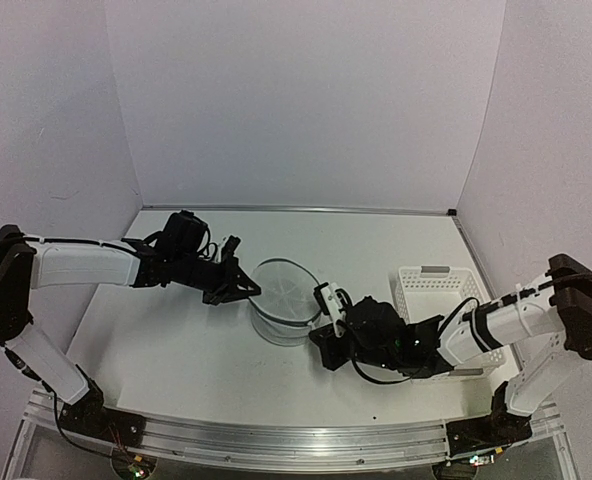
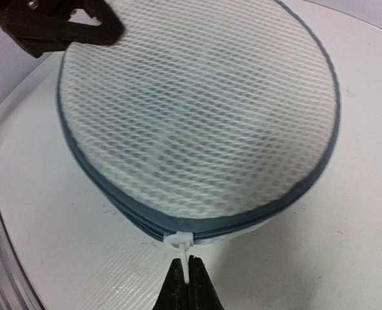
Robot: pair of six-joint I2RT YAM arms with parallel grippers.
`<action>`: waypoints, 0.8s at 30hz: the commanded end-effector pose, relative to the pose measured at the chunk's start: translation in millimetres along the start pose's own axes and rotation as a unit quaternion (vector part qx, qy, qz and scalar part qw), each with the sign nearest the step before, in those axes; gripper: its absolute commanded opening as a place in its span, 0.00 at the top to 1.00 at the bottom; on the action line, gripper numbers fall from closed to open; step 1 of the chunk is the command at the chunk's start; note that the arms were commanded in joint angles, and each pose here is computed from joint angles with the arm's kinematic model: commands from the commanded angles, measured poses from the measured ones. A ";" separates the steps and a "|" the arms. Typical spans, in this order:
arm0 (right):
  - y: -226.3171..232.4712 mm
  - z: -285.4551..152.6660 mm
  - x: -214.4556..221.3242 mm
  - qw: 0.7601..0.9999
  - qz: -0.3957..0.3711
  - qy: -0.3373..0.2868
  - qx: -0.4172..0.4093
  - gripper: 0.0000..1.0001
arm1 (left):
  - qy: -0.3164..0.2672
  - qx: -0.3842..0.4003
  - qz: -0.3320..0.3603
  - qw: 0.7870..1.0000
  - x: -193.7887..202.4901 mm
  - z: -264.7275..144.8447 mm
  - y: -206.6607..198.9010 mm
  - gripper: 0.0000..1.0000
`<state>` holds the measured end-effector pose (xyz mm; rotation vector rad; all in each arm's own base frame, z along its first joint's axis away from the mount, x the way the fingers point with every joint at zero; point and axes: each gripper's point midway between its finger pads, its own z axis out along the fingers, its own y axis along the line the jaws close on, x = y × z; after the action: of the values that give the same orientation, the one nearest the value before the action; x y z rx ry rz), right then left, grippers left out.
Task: Unzip the laundry bag and remove the bra
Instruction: Unzip the zipper of the laundry bag.
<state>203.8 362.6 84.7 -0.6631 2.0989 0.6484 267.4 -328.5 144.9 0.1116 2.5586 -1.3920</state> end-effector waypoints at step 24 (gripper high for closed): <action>4.3 -7.3 -18.1 0.998 -0.040 0.004 -0.052 1.00 | -0.019 0.000 0.110 0.994 -32.4 -15.1 -36.1 1.00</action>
<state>217.0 340.8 73.5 -0.7920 2.1315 0.6350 268.7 -329.3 166.4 0.3202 2.5166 -1.3134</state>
